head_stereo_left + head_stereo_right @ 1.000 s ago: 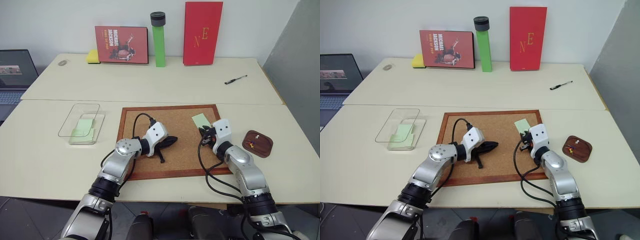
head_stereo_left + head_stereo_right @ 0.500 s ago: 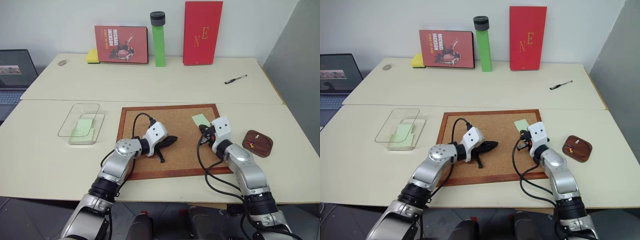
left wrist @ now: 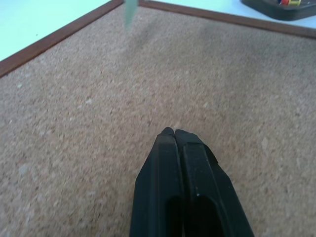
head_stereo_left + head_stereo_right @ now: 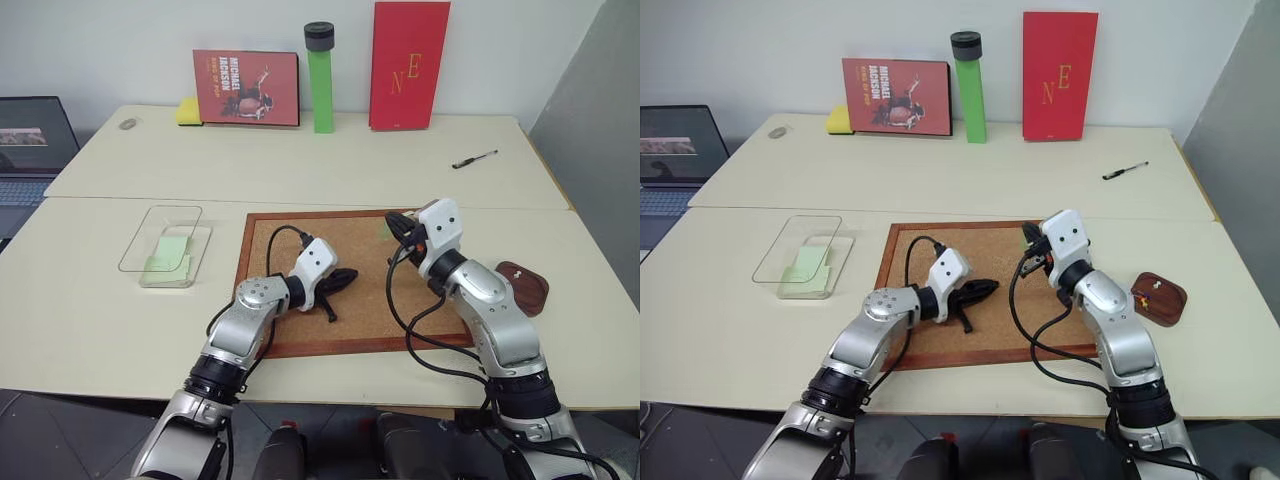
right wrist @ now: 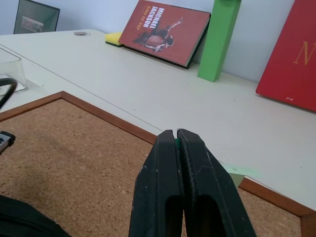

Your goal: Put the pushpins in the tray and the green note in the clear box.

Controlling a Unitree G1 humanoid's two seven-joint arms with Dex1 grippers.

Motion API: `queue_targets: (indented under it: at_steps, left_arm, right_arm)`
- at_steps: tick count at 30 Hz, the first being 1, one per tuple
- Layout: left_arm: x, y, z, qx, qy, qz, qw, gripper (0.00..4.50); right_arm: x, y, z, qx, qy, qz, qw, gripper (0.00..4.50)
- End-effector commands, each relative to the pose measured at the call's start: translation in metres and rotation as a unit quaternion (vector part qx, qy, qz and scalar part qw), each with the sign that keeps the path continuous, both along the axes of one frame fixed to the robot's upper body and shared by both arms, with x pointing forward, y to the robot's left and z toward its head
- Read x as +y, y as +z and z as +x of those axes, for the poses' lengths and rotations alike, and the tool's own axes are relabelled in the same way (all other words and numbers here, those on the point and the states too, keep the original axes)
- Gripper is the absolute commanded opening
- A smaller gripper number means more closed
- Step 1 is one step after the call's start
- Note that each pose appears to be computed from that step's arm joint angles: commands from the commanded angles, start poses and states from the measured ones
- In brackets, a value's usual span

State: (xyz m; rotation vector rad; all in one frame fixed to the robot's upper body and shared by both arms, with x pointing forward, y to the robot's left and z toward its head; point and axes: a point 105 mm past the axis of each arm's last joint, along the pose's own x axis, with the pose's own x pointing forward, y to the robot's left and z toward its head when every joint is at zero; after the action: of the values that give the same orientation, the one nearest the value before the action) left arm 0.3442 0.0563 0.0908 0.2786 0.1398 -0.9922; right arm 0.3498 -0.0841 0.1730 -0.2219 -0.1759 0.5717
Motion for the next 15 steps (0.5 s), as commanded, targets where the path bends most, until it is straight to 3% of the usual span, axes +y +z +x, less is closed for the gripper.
queue_targets:
  at_steps: [1, 15]
  left_arm:
    - [-0.009, 0.036, 0.001, -0.059, -0.017, -0.025, 0.998, 0.88]
    - [-0.013, 0.070, 0.012, -0.124, -0.032, -0.050, 0.991, 3.55]
  right_arm:
    - [0.003, 0.018, -0.006, -0.031, 0.010, -0.004, 0.999, 0.00]
    - [0.006, 0.031, -0.010, -0.024, 0.013, -0.009, 1.000, 0.00]
